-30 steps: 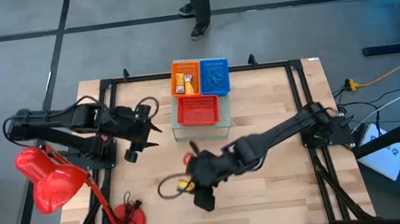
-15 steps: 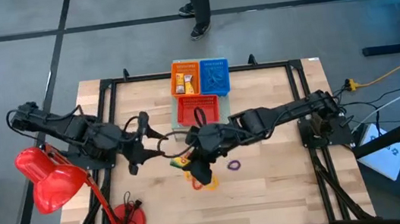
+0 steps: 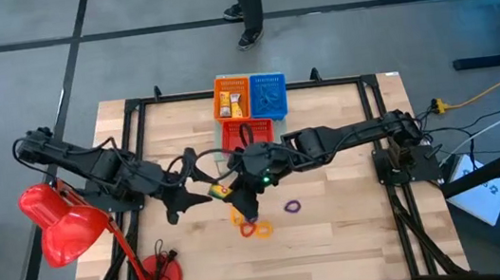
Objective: Pick & Place Office Desk Supplies
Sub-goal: Put the yellow crayon box into the orange bin
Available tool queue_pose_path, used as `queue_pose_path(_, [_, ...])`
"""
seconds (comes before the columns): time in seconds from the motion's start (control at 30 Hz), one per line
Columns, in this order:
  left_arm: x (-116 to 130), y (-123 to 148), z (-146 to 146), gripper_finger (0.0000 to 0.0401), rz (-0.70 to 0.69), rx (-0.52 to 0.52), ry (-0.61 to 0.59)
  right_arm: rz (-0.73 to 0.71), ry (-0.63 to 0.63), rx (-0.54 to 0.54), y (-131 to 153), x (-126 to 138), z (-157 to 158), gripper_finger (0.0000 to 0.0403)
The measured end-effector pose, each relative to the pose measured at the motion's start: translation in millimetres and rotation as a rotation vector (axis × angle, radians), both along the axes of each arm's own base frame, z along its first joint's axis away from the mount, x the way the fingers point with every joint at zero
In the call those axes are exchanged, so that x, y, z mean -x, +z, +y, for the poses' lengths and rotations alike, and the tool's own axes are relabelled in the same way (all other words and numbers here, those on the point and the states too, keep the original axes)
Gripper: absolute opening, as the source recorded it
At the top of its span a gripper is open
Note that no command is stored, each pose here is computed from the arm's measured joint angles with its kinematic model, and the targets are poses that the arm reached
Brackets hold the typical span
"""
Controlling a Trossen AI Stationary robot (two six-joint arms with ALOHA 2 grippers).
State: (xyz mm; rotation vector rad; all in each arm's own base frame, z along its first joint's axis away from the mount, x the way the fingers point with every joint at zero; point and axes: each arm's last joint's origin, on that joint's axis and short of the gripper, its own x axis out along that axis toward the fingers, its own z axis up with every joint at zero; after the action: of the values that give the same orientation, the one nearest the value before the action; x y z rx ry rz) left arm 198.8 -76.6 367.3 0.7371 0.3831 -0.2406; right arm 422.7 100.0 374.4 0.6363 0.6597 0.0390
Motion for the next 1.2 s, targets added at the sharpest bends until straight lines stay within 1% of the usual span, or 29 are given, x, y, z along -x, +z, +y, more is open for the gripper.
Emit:
queue_pose_path(0.2, [-6.7,0.8,-2.9,0.0220,-0.033,-0.006,-0.010,-0.007,-0.001,-0.002,0.6,-0.4,-0.2,0.0132])
queue_pose_path(0.33, [-8.3,1.8,-3.3,0.0203,-0.048,-0.005,-0.004,-0.006,-0.001,-0.002,0.5,-0.5,-0.4,0.0132])
queue_pose_path(0.47, [-8.9,3.6,-3.5,0.0165,-0.067,0.013,0.002,-0.006,-0.002,-0.002,0.5,-0.5,-0.4,0.0132])
queue_pose_path(0.7, [-8.9,3.8,-4.5,0.0083,-0.061,0.063,-0.008,-0.024,-0.004,-0.011,2.1,-1.4,0.1,0.0132])
queue_pose_path(0.8, [-8.8,3.8,-4.8,0.0059,-0.059,0.076,-0.007,-0.032,-0.003,-0.016,2.9,-1.8,0.5,0.0132])
queue_pose_path(0.9, [-8.8,3.6,-4.8,0.0043,-0.056,0.091,-0.003,-0.031,-0.016,-0.029,2.9,-2.0,0.6,0.0133])
queue_pose_path(0.97, [-8.7,3.5,-4.8,0.0037,-0.054,0.101,0.002,-0.029,-0.033,-0.052,3.2,-2.2,0.6,0.0139])
queue_pose_path(1.03, [-8.2,2.6,-5.1,0.0034,-0.043,0.108,0.008,-0.033,-0.037,-0.056,3.6,-2.6,0.5,0.0154])
queue_pose_path(1.2, [-6.3,-0.5,-6.0,0.0032,-0.013,0.095,0.029,-0.046,-0.065,-0.043,3.3,-4.3,-1.4,0.0210])
